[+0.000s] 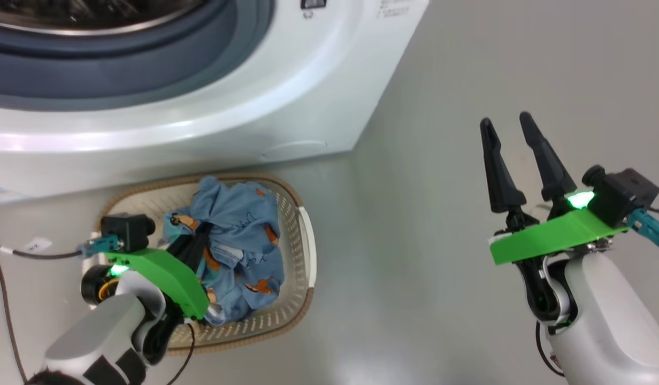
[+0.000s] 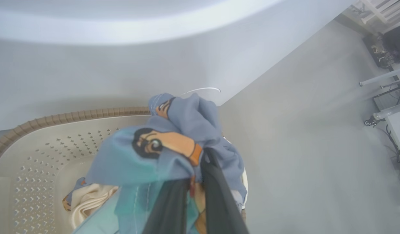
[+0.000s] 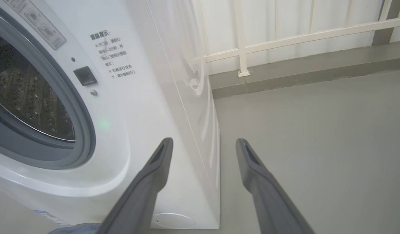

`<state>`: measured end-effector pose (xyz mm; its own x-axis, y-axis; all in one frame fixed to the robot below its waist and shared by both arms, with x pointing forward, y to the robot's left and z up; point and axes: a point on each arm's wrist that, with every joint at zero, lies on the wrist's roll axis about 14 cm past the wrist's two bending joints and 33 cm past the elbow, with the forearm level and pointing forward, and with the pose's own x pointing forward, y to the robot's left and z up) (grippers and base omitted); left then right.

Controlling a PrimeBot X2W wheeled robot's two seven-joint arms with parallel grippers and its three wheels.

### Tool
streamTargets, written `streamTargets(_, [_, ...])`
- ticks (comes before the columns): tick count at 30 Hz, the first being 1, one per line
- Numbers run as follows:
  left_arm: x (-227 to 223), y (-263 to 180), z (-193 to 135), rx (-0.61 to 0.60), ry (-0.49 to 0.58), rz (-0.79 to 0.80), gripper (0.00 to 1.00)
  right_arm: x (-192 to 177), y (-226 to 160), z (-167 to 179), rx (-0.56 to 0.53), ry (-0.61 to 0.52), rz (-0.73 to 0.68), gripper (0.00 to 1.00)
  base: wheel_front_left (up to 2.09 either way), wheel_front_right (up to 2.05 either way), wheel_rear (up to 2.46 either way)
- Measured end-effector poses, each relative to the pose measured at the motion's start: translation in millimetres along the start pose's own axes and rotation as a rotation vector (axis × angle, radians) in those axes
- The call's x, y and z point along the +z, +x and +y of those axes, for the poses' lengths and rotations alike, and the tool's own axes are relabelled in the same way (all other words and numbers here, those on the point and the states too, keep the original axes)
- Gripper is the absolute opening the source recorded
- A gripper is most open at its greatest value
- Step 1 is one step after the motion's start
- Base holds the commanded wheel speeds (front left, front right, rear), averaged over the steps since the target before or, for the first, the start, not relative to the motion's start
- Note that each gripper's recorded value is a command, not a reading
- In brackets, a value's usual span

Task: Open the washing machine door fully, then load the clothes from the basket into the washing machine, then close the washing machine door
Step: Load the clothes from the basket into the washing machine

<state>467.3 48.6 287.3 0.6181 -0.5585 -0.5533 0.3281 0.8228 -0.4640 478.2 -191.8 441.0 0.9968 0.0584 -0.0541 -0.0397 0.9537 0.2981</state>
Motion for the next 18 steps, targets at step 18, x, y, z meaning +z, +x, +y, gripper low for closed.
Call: streamTargets(18, [66.3, -87.5, -36.0, 0.009, -0.002, -0.337, 0.0, 41.2, -43.4, 23.2, 0.06, 0.014, -0.07, 1.0, 0.0, 0.0, 0.0])
